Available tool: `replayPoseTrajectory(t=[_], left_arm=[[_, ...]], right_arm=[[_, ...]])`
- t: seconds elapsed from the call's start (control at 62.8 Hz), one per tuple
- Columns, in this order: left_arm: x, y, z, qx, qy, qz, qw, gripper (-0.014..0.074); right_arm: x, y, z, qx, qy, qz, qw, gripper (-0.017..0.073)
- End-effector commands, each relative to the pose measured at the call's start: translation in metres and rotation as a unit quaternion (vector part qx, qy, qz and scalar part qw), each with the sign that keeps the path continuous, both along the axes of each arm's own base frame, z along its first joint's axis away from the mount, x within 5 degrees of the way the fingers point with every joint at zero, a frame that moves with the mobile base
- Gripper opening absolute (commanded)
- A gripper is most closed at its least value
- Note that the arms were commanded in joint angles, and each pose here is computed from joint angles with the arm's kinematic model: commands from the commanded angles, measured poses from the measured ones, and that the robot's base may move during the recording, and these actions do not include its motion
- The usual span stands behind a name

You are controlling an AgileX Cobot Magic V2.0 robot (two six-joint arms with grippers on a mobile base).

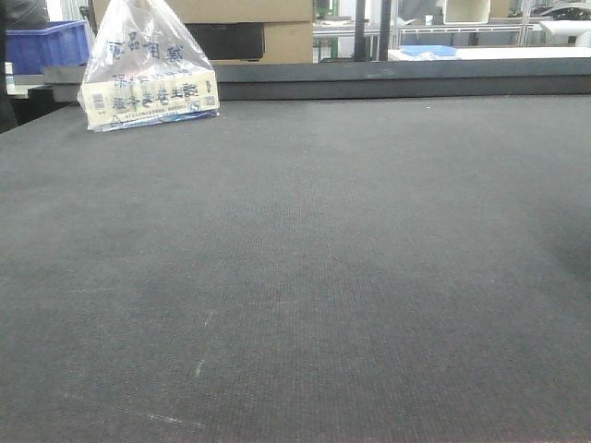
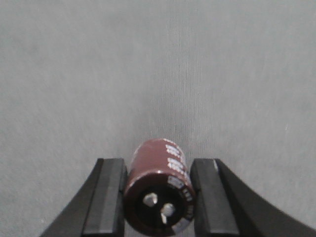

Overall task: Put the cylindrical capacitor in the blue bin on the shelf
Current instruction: 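Lift both held capacitors up off the table, then drive the base away from the table toward the shelf of blue bins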

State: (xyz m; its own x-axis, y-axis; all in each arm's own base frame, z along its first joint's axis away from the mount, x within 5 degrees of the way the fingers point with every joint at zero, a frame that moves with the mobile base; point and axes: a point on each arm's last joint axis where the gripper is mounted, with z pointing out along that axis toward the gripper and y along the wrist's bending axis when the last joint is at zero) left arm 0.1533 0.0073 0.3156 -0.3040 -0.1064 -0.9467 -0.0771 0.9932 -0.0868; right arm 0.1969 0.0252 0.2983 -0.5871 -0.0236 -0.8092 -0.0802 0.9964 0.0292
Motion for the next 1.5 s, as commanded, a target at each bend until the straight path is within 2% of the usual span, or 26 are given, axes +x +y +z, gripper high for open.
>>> replayPoseTrajectory(t=[0.0,0.207,0.621,0.78,1.48], left_arm=[[-0.018,-0.001,0.006,0.002,-0.064,0.001,0.998,-0.0111],[-0.051,-0.002,0.017,0.005,-0.135,0.0,0.991,-0.0111],[-0.093,-0.004,0.035,0.01,-0.244,0.0,0.97,-0.0111],[-0.096,-0.004,0.036,0.01,-0.251,0.0,0.968,-0.0111],[-0.096,-0.004,0.036,0.01,-0.251,0.0,0.968,-0.0111]], right_arm=[[-0.01,-0.002,0.009,-0.007,-0.049,0.006,0.999,-0.0162],[-0.043,-0.007,0.035,0.001,-0.122,0.005,0.993,-0.0162],[-0.101,-0.015,0.068,0.019,-0.249,0.003,0.968,-0.0162],[-0.109,-0.016,0.071,0.021,-0.268,0.003,0.963,-0.0162],[-0.109,-0.016,0.072,0.022,-0.272,0.003,0.962,-0.0162]])
